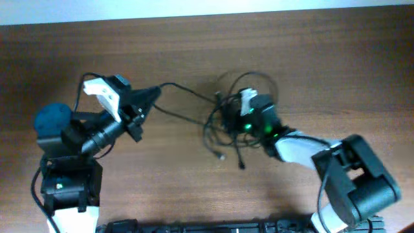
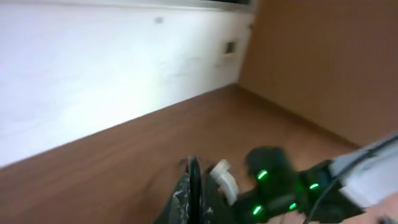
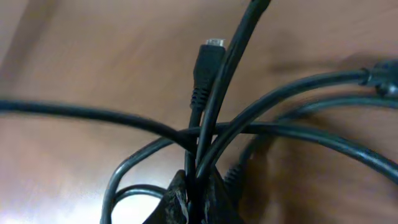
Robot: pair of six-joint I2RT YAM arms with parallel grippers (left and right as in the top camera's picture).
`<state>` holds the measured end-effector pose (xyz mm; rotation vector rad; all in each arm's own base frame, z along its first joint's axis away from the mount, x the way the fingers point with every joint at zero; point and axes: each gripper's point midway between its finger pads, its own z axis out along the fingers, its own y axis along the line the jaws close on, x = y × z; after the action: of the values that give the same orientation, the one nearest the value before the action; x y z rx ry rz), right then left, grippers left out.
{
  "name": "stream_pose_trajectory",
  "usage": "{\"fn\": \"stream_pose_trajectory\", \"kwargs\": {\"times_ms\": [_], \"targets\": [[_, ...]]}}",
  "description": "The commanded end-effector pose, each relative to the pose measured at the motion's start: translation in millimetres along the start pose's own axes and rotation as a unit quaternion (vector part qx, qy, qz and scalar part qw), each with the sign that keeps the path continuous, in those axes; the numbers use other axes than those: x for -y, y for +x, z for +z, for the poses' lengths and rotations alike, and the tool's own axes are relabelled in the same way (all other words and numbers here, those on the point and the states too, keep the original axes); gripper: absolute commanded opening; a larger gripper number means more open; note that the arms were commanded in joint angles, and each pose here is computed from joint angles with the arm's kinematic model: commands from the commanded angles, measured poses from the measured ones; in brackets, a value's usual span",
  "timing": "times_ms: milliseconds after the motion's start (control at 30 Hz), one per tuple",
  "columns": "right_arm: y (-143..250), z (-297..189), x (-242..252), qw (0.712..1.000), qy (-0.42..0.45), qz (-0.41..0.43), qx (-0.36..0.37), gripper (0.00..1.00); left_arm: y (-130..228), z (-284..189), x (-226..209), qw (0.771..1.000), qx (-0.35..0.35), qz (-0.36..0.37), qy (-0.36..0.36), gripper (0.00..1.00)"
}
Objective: Untangle cables
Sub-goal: 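Grasp one black cable with the left gripper and pull it leftward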
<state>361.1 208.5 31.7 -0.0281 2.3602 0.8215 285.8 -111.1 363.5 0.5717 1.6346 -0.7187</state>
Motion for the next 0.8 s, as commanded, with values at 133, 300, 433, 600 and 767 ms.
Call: {"fn": "stream_pose_trajectory", "kwargs": {"times_ms": [133,300,433,600,767], "targets": [[-21.3,-52.0,98.6,0.993,0.033,0.112,0.006,0.04,-58.8,-63.1,-82.3,0.975,0.097,0.035,-0.197,0.0],[-51.9,-89.5,98.5,0.989,-0.041,0.135,0.044,0.04,-52.7,-98.5,-143.3,0.938,0.104,0.004,-0.331,0.0],[-62.5,-106.7,91.2,0.986,-0.081,0.133,0.056,0.04,-42.7,-102.1,-163.7,0.932,0.099,-0.024,-0.347,0.0],[-51.3,-99.9,57.3,0.983,-0.14,0.114,0.021,0.28,1.4,-60.0,-152.0,0.964,0.04,-0.12,-0.233,0.0],[-40.2,-88.1,35.4,0.987,-0.152,0.061,0.002,0.99,59.6,-22.4,-140.6,0.957,-0.047,-0.222,-0.182,0.11]]}}
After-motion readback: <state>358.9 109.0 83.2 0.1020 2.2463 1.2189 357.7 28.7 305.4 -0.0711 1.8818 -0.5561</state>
